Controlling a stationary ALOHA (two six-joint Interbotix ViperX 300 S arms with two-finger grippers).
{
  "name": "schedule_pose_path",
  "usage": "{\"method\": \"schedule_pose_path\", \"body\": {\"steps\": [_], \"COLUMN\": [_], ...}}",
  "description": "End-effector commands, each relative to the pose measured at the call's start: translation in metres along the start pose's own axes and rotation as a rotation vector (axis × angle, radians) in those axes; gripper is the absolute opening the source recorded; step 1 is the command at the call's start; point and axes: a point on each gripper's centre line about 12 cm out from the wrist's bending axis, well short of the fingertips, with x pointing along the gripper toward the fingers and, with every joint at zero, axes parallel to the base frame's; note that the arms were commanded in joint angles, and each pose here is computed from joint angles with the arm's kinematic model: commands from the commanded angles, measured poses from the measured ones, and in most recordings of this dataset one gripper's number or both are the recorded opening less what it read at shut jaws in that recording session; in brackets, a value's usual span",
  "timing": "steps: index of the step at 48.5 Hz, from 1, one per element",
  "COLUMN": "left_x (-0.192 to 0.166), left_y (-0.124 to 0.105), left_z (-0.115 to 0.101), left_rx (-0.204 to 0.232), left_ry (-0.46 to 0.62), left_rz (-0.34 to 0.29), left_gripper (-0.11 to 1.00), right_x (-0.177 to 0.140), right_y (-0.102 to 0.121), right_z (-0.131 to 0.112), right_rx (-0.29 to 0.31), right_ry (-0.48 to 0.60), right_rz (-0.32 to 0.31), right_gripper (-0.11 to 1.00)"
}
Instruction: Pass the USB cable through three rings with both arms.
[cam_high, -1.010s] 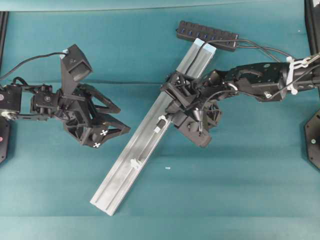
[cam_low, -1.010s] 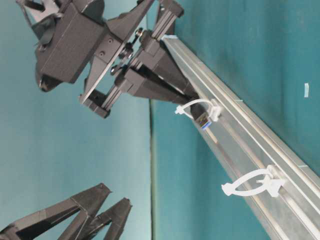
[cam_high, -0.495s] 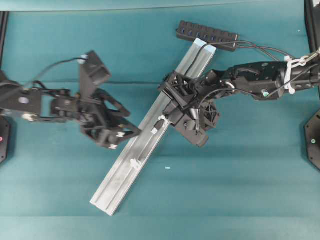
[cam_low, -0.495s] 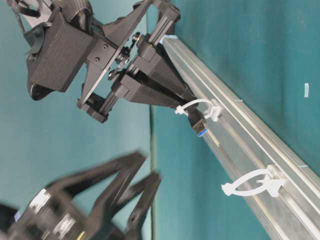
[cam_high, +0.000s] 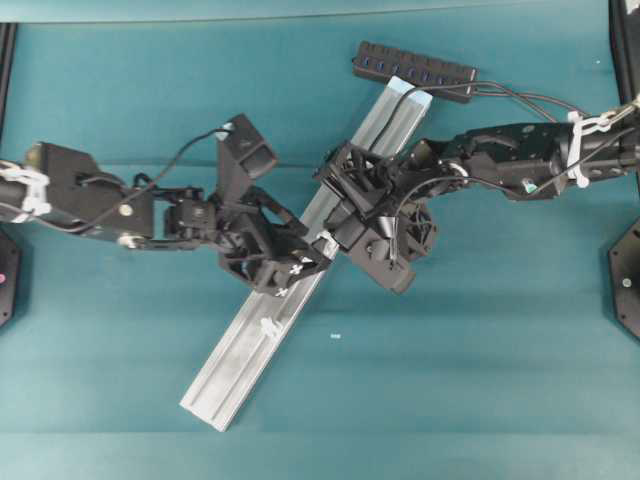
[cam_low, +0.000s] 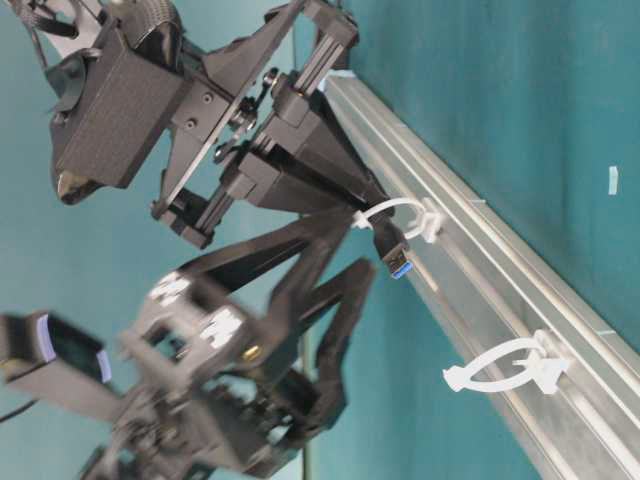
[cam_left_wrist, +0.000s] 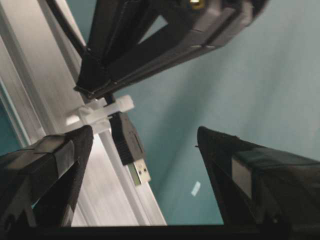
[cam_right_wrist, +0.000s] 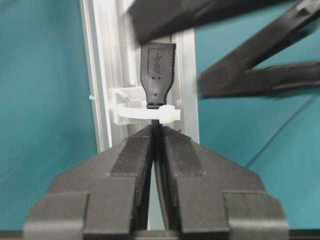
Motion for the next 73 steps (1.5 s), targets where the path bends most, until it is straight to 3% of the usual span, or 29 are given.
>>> {"method": "schedule_pose_path", "body": {"steps": [1,39,62,68,73], "left_x": [0.004,0.012,0.018,0.018,0.018], "left_y": [-0.006,0.01,0.007,0.009,0.007], "left_z": [0.006,-0.013,-0.004,-0.007,-0.009], "left_rx": [-0.003,-0.019,-0.023,-0.023,-0.014], "left_ry": [-0.021,0.056,0.039,0.049,0.051], "left_rz": [-0.021,0.043,0.04,0.047,0.041], "left_gripper": [0.91,0.91,0.9,0.83,0.65], "right_x": [-0.001,-0.001,-0.001,-0.002,-0.001], "right_y": [-0.004,-0.004,-0.004,-0.004,-0.004], "right_z": [0.004,0.004,0.004,0.005,0.005], "right_rx": [0.008,0.011,0.011,0.008,0.011], "right_ry": [-0.009,-0.009,-0.009,-0.009,-0.01], "right_rz": [-0.017,-0.012,-0.014,-0.018,-0.014], "right_gripper": [0.11,0.11,0.11,0.11,0.11]}}
